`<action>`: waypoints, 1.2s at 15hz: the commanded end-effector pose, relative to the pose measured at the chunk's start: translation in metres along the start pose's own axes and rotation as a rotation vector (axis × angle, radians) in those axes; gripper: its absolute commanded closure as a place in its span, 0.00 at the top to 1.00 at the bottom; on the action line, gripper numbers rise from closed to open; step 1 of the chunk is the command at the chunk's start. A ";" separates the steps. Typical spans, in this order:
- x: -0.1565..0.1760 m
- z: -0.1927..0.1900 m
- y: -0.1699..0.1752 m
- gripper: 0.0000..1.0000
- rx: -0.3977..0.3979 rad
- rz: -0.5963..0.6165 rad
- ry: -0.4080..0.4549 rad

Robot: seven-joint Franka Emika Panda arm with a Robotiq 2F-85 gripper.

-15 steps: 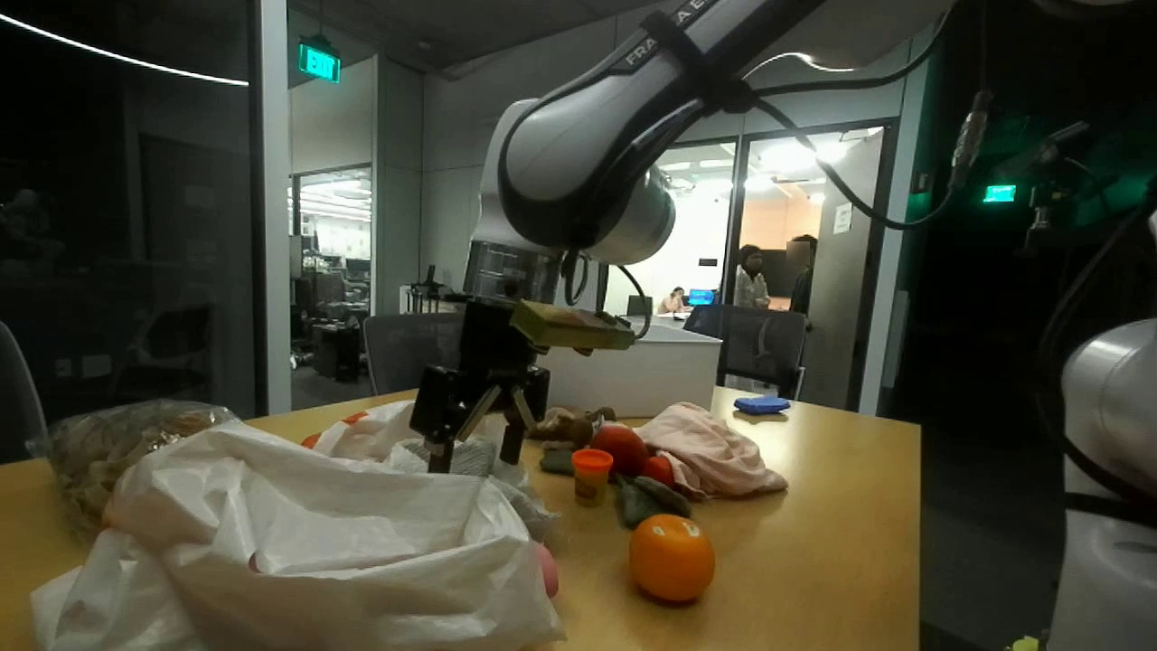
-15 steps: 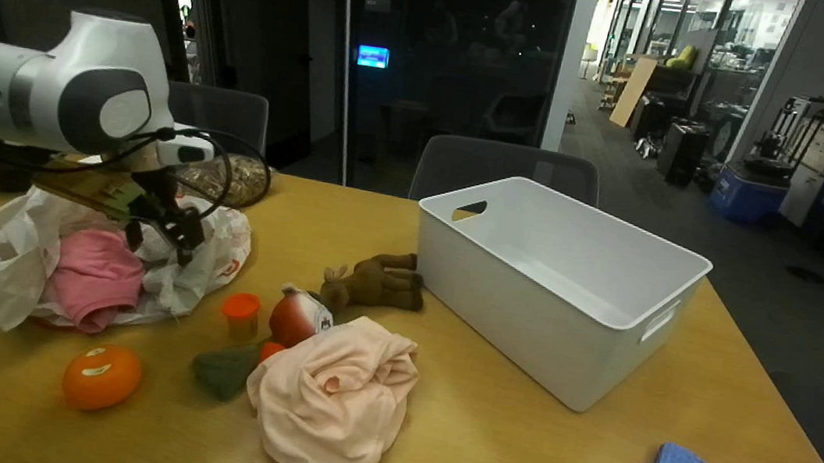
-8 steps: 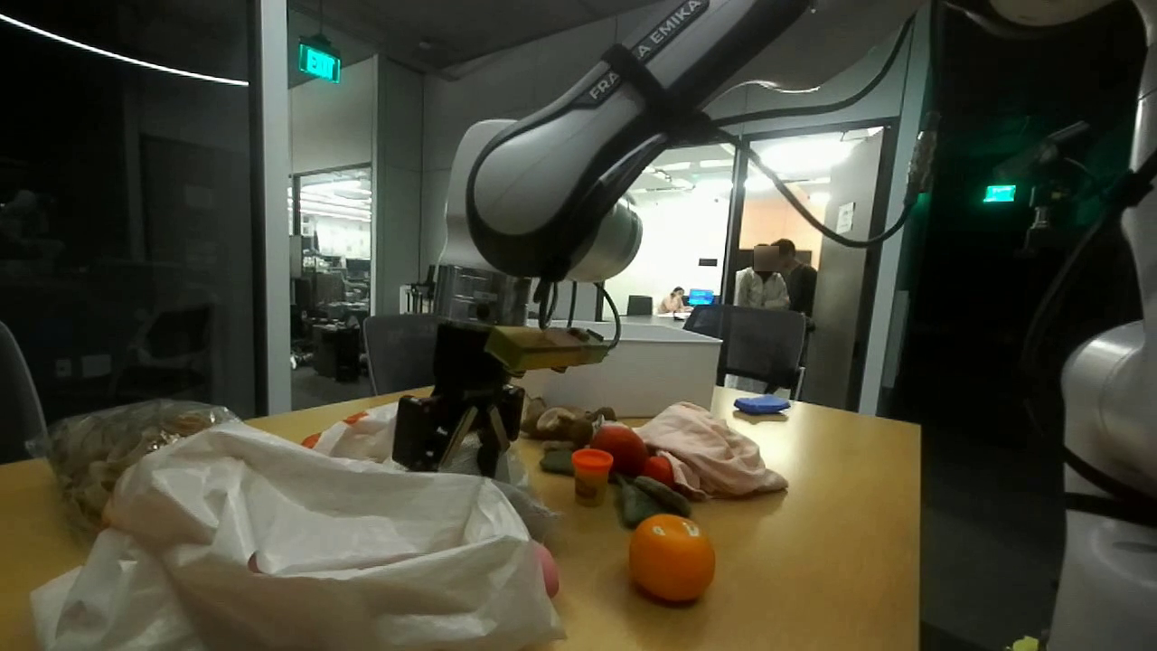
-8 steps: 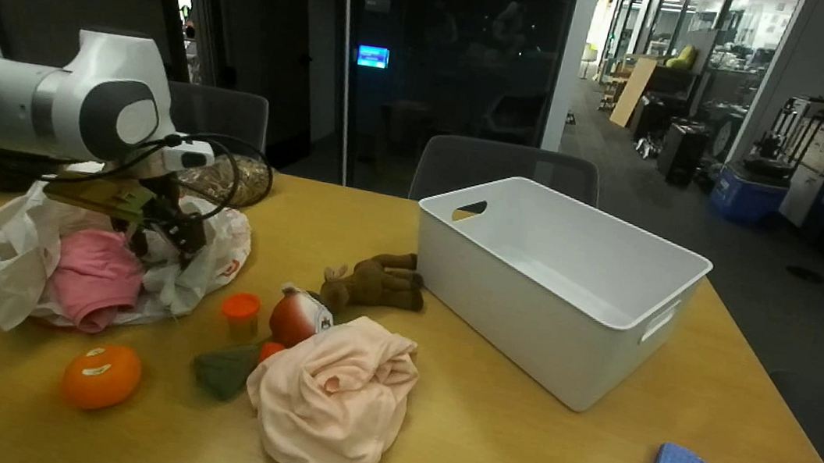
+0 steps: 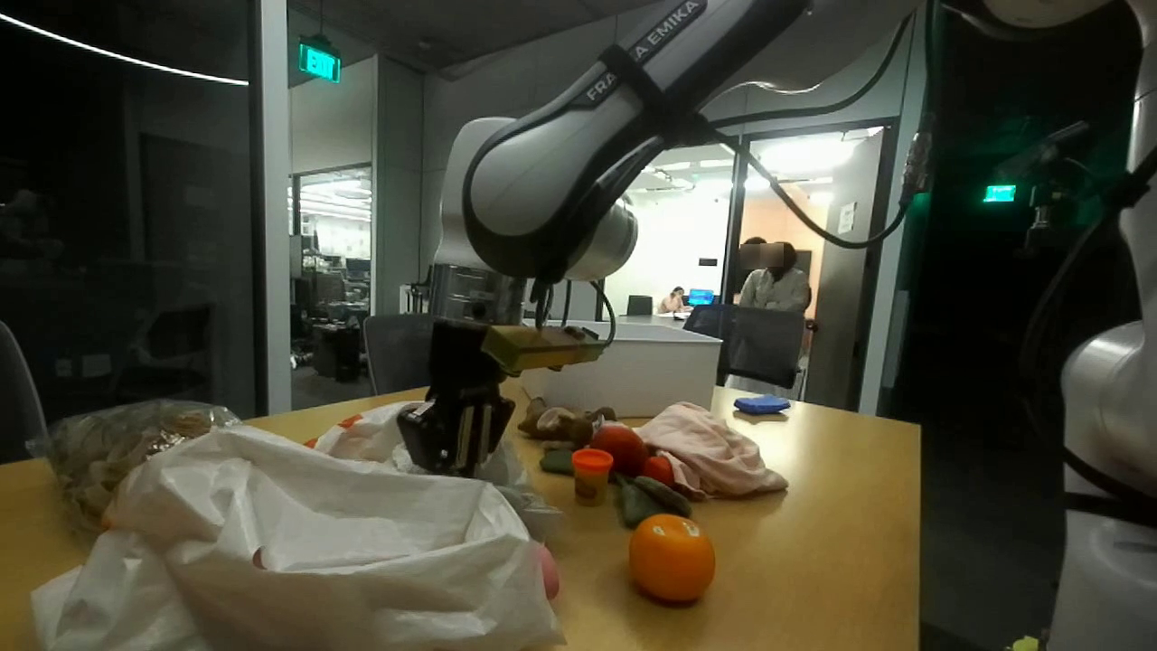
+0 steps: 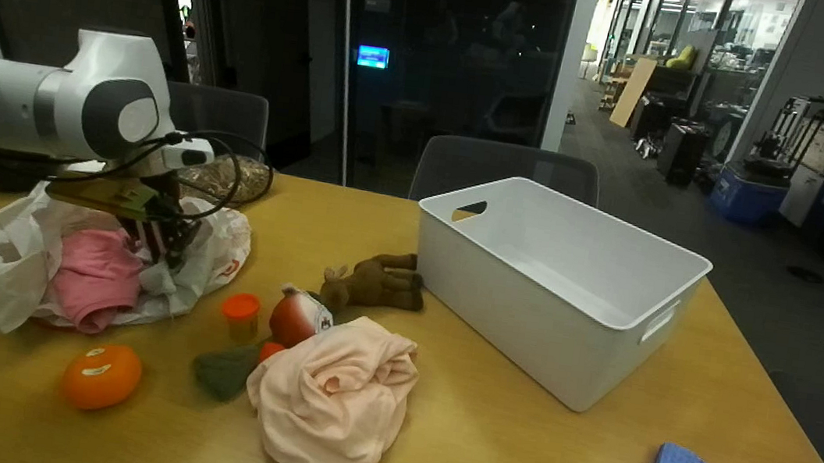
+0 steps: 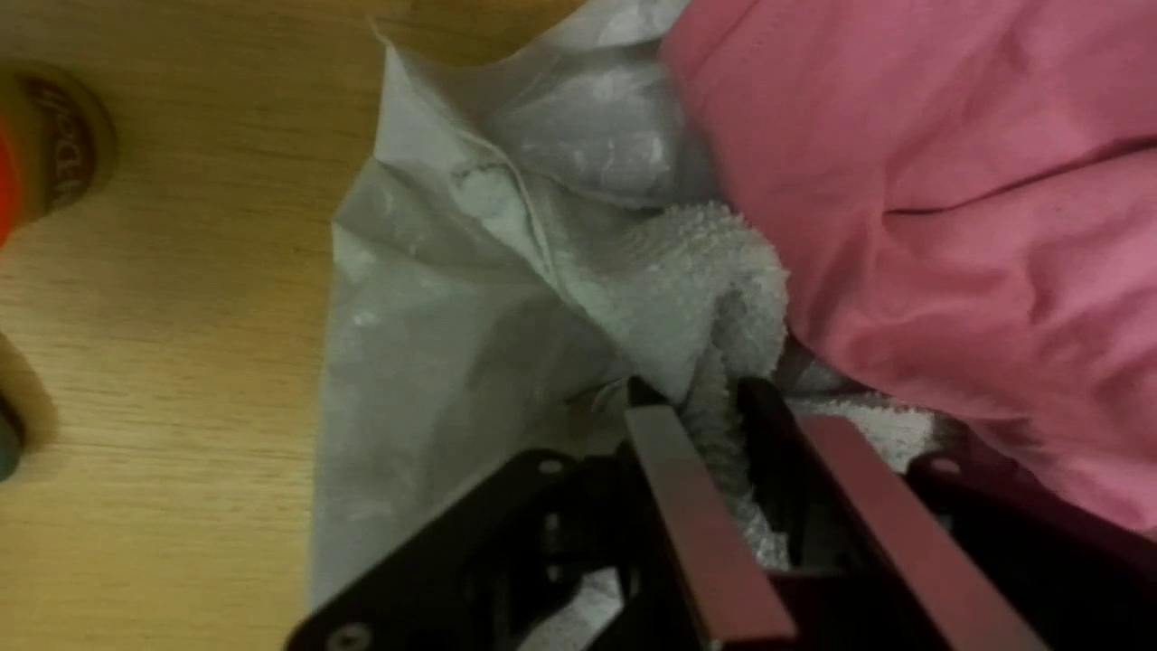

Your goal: Remove the items from the plastic bag and put them on the table

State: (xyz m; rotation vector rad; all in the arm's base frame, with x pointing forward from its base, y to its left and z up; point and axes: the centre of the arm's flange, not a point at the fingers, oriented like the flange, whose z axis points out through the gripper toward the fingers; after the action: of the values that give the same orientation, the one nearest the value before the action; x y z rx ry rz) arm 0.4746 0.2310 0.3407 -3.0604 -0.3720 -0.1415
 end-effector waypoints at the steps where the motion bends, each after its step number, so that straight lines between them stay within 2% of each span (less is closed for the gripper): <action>1: 0.005 -0.020 -0.004 0.04 0.008 -0.005 0.037; 3: 0.004 -0.039 -0.002 0.07 0.008 -0.002 0.064; 7: -0.008 -0.092 0.011 0.08 0.008 0.025 0.142; 11: -0.029 -0.148 0.039 0.08 0.003 0.081 0.222; 14: -0.048 -0.183 0.062 0.08 0.120 0.127 0.240; 15: -0.052 -0.189 0.068 0.08 0.203 0.125 0.219; 18: -0.055 -0.189 0.081 0.08 0.383 0.117 0.153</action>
State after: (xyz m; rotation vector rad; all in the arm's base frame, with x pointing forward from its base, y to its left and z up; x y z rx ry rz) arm 0.4326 0.1447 0.5143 -2.7892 -0.1617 -0.3551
